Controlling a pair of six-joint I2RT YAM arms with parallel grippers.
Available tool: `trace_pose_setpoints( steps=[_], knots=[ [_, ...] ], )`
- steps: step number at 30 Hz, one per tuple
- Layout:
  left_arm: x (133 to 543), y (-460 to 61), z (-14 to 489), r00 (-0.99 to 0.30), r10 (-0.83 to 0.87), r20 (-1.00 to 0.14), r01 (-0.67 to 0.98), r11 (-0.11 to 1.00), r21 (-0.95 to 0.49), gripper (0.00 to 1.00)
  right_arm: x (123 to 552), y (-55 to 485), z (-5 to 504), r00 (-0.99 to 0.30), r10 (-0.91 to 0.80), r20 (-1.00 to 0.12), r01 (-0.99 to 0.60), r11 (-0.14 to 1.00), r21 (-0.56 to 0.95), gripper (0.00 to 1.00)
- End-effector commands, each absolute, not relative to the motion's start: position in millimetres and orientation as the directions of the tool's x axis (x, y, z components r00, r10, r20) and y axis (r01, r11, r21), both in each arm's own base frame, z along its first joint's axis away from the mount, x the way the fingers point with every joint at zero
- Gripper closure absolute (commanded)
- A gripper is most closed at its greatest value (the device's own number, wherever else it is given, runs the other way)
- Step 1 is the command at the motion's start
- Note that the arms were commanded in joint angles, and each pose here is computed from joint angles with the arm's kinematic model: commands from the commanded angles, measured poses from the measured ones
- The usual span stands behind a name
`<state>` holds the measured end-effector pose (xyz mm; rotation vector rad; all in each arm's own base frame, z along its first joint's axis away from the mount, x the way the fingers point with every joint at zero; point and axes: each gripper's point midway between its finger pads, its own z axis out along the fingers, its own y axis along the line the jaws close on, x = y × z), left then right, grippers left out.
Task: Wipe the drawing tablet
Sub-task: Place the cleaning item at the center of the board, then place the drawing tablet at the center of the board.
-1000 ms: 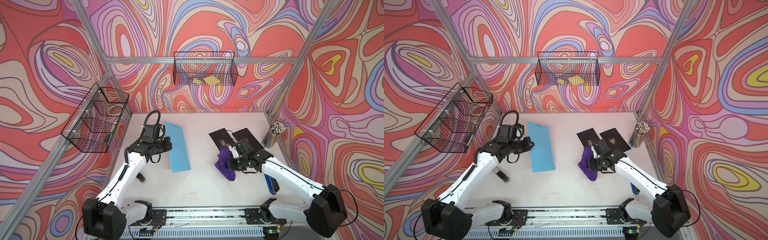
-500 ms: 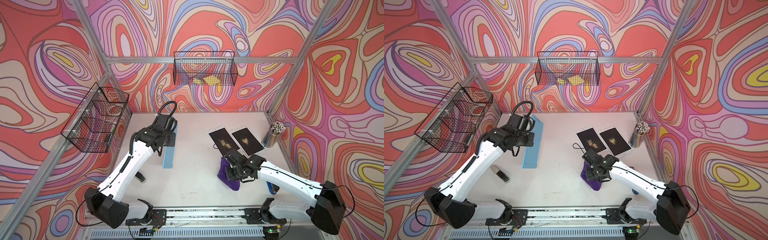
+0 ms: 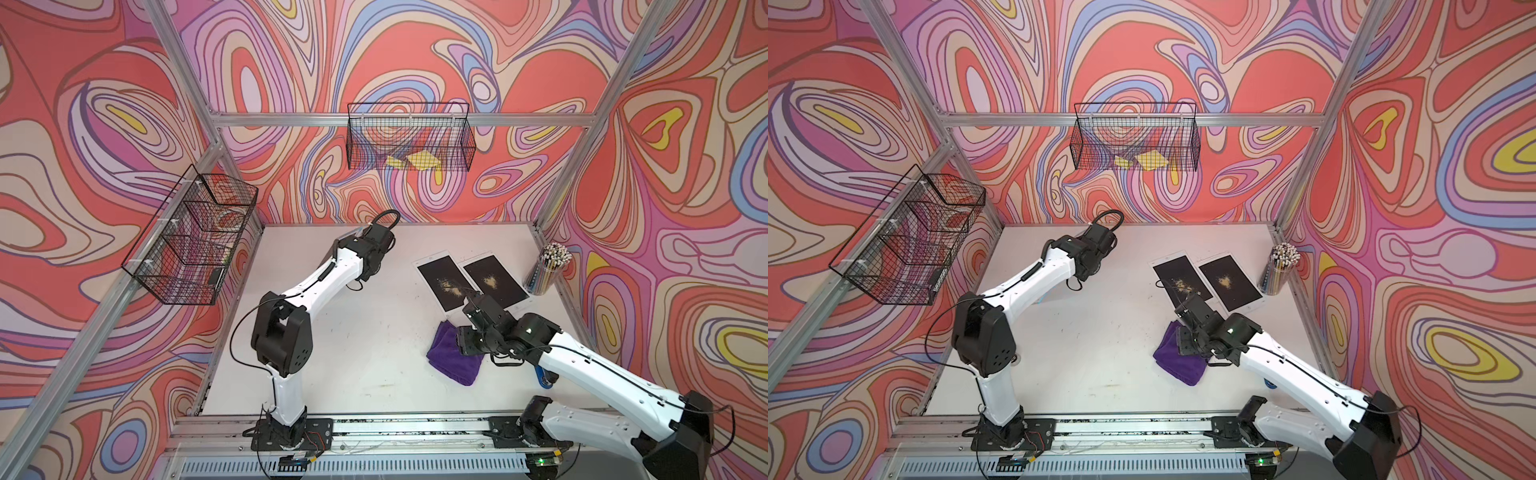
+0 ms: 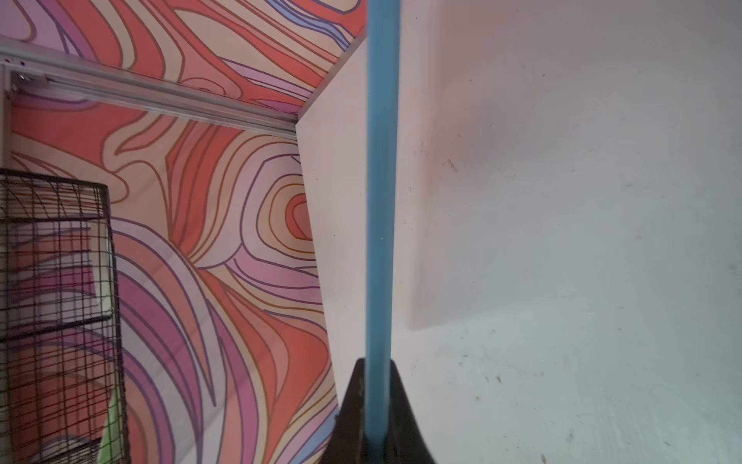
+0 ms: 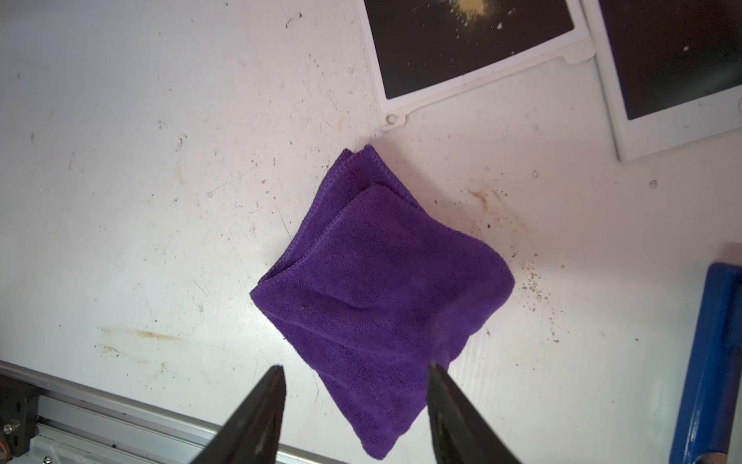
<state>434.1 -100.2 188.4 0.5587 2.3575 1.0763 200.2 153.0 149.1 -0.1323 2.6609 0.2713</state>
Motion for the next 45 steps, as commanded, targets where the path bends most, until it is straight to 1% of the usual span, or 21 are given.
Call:
trace_pose_setpoints(
  steps=[1,5,10,14,18,20,22,23,24,25,27,29,32,34,35,38,41,43,45],
  knots=[
    [455,-108,217,-0.750,0.611,-0.253,0.079,0.463,0.883,1.00,199,140,153,-0.875,-0.011,-0.484,-0.094,0.985,0.148,0.42],
    [464,-142,186,-0.707,0.671,-0.225,0.098,0.408,0.908,1.00,202,124,171,-0.830,0.074,-0.553,-0.019,0.987,0.160,0.43],
    [469,-169,141,-0.684,0.698,-0.211,0.088,0.366,0.926,1.00,206,117,204,-0.772,0.135,-0.621,0.004,0.978,0.208,0.44],
    [470,-177,106,-0.691,0.694,-0.200,0.090,0.358,0.929,1.00,203,120,207,-0.774,0.136,-0.619,-0.016,0.972,0.234,0.44],
    [463,-180,83,-0.697,0.689,-0.200,0.094,0.364,0.926,1.00,197,118,199,-0.785,0.127,-0.606,-0.020,0.973,0.230,0.44],
    [459,-180,71,-0.695,0.692,-0.195,0.105,0.366,0.925,0.95,195,117,195,-0.791,0.122,-0.599,-0.023,0.973,0.228,0.44],
    [453,-178,58,-0.701,0.688,-0.190,0.127,0.382,0.916,0.87,193,117,190,-0.798,0.118,-0.591,-0.025,0.973,0.228,0.44],
    [450,-178,53,-0.703,0.688,-0.181,0.144,0.387,0.911,0.85,192,117,188,-0.799,0.118,-0.589,-0.025,0.973,0.229,0.44],
    [447,-178,53,-0.705,0.688,-0.172,0.144,0.377,0.915,0.78,191,118,186,-0.803,0.116,-0.585,-0.027,0.973,0.229,0.45],
    [445,-179,53,-0.704,0.689,-0.173,0.151,0.383,0.912,0.73,191,118,184,-0.806,0.115,-0.581,-0.028,0.972,0.232,0.45],
    [440,-182,51,-0.697,0.692,-0.186,0.177,0.418,0.891,0.63,190,120,182,-0.809,0.119,-0.576,-0.029,0.970,0.241,0.45],
    [436,-183,50,-0.703,0.684,-0.193,0.202,0.453,0.868,0.57,190,119,180,-0.812,0.121,-0.572,-0.025,0.970,0.241,0.45],
    [431,-185,44,-0.709,0.683,-0.174,0.242,0.468,0.850,0.47,190,120,181,-0.810,0.129,-0.572,-0.022,0.968,0.250,0.45],
    [425,-189,34,-0.716,0.682,-0.151,0.304,0.499,0.812,0.38,191,122,181,-0.812,0.127,-0.570,-0.023,0.968,0.249,0.45],
    [421,-191,31,-0.718,0.680,-0.151,0.328,0.521,0.788,0.36,192,122,180,-0.814,0.126,-0.568,-0.022,0.969,0.247,0.45],
    [406,-210,27,-0.711,0.676,-0.195,0.426,0.634,0.646,0.30,194,126,179,-0.822,0.117,-0.557,-0.024,0.971,0.239,0.45],
    [383,-236,29,-0.722,0.648,-0.242,0.525,0.741,0.419,0.26,197,131,178,-0.832,0.105,-0.544,-0.028,0.973,0.230,0.45],
    [366,-255,37,-0.733,0.622,-0.275,0.566,0.782,0.260,0.26,202,135,179,-0.839,0.088,-0.537,-0.032,0.977,0.211,0.45],
    [355,-272,53,-0.744,0.580,-0.333,0.575,0.809,0.123,0.25,211,140,179,-0.844,0.078,-0.530,-0.034,0.979,0.199,0.43]
  ],
)
